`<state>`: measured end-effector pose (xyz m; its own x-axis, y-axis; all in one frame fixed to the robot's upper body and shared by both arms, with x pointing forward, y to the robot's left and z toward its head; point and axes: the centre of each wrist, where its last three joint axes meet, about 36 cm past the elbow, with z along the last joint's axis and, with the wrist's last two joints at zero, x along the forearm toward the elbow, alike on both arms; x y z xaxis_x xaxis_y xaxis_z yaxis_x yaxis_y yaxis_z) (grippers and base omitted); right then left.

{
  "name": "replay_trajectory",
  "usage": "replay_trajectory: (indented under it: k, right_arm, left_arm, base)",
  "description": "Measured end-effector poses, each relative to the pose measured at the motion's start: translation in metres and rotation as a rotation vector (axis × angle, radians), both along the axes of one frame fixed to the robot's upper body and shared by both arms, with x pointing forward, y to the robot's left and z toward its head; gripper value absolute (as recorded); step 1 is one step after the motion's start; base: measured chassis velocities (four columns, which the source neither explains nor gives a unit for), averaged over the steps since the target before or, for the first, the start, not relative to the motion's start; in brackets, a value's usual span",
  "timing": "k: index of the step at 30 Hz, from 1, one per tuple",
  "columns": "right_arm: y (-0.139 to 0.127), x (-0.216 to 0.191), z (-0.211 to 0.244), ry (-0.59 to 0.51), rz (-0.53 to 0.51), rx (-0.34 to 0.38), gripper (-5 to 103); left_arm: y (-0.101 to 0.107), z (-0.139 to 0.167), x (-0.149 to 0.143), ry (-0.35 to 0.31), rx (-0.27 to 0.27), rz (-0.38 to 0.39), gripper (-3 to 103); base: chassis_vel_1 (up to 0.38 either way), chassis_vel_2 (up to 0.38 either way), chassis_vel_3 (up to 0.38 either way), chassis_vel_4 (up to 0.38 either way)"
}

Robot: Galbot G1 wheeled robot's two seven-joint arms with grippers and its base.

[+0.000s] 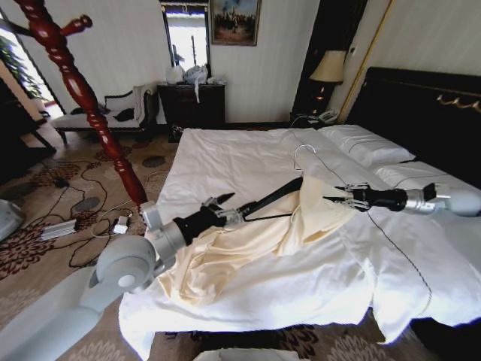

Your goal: Pick up the clothes from the bed and hang them on the clothes hanger.

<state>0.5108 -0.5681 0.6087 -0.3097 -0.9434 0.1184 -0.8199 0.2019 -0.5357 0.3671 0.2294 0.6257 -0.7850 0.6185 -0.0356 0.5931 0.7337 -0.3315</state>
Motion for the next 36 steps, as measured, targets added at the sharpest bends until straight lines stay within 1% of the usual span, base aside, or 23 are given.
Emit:
replay_trajectory:
  k: [1,2,3,4,5,6,7,8,9,10,12,13,15,17,19,21,22,25,26,27,29,31,36]
  right_arm:
    - [0.002,0.000,0.001,-0.006,0.007,-0.004,23]
    - [0.003,0.000,0.001,-0.008,0.010,-0.006,23]
    - [0.003,0.000,0.001,-0.008,0.010,-0.006,23]
    - [0.006,0.000,0.001,-0.016,0.021,-0.014,23]
    - [0.006,0.000,0.001,-0.016,0.021,-0.014,23]
    - [0.009,0.000,0.003,-0.026,0.030,-0.022,23]
    - [0.013,0.001,0.005,-0.038,0.041,-0.031,23]
    - [0.016,0.001,0.009,-0.048,0.051,-0.036,23]
    - [0.016,0.001,0.009,-0.048,0.051,-0.036,23]
    - [0.017,0.001,0.010,-0.051,0.054,-0.038,23]
    - [0.019,0.000,0.018,-0.070,0.064,-0.052,23]
    - [0.019,0.000,0.018,-0.070,0.064,-0.052,23]
    - [0.019,-0.001,0.021,-0.077,0.066,-0.063,23]
    - [0.019,-0.001,0.020,-0.077,0.068,-0.067,23]
    - [0.020,-0.001,0.019,-0.078,0.069,-0.069,23]
    - [0.022,0.000,0.015,-0.081,0.066,-0.064,23]
    - [0.022,0.000,0.015,-0.081,0.066,-0.064,23]
    - [0.026,0.003,0.008,-0.084,0.056,-0.039,23]
    - [0.027,0.004,0.005,-0.085,0.052,-0.028,23]
    - [0.027,0.004,0.005,-0.085,0.052,-0.028,23]
    - [0.029,0.006,0.000,-0.086,0.053,-0.016,23]
    - [0.029,0.006,-0.005,-0.087,0.054,-0.011,23]
    - [0.028,0.007,-0.011,-0.091,0.053,-0.013,23]
  left_arm:
    - [0.005,-0.002,0.009,0.016,-0.002,0.067,99]
    - [0.009,-0.005,0.014,0.028,-0.004,0.105,99]
    - [0.009,-0.005,0.014,0.028,-0.004,0.105,99]
    - [0.017,-0.012,0.028,0.061,-0.005,0.195,100]
    - [0.017,-0.012,0.028,0.061,-0.005,0.195,100]
    - [0.025,-0.019,0.039,0.098,0.008,0.284,100]
    - [0.033,-0.030,0.052,0.153,0.041,0.405,100]
    - [0.040,-0.044,0.061,0.209,0.074,0.498,100]
    - [0.040,-0.044,0.061,0.209,0.074,0.498,100]
    - [0.042,-0.051,0.064,0.234,0.088,0.527,100]
    - [0.047,-0.082,0.069,0.342,0.154,0.600,100]
    - [0.047,-0.082,0.069,0.342,0.154,0.600,100]
    - [0.043,-0.102,0.070,0.426,0.209,0.626,100]
    - [0.036,-0.119,0.075,0.493,0.237,0.623,100]
    - [0.033,-0.124,0.082,0.513,0.250,0.616,100]
    - [0.030,-0.132,0.100,0.525,0.306,0.589,100]
    - [0.030,-0.132,0.100,0.525,0.306,0.589,100]
    - [0.042,-0.140,0.123,0.540,0.438,0.528,100]
    - [0.052,-0.143,0.127,0.577,0.492,0.507,100]
    - [0.052,-0.143,0.127,0.577,0.492,0.507,100]
    - [0.064,-0.149,0.130,0.640,0.533,0.484,100]
    - [0.070,-0.157,0.132,0.687,0.547,0.460,100]
    - [0.067,-0.167,0.135,0.690,0.523,0.418,100]
  base:
    - [0.000,0.000,0.000,0.000]
    - [0.000,0.000,0.000,0.000]
    - [0.000,0.000,0.000,0.000]
    - [0.000,0.000,0.000,0.000]
    - [0.000,0.000,0.000,0.000]
    - [0.000,0.000,0.000,0.000]
    - [0.000,0.000,0.000,0.000]
    - [0.000,0.000,0.000,0.000]
    - [0.000,0.000,0.000,0.000]
    - [0.000,0.000,0.000,0.000]
    - [0.000,0.000,0.000,0.000]
    - [0.000,0.000,0.000,0.000]
    - [0.000,0.000,0.000,0.000]
    - [0.000,0.000,0.000,0.000]
    - [0.000,0.000,0.000,0.000]
    - [0.000,0.000,0.000,0.000]
    - [0.000,0.000,0.000,0.000]
    - [0.000,0.000,0.000,0.000]
    - [0.000,0.000,0.000,0.000]
    - [0.000,0.000,0.000,0.000]
    - [0.000,0.000,0.000,0.000]
    - [0.000,0.000,0.000,0.000]
    - [0.000,0.000,0.000,0.000]
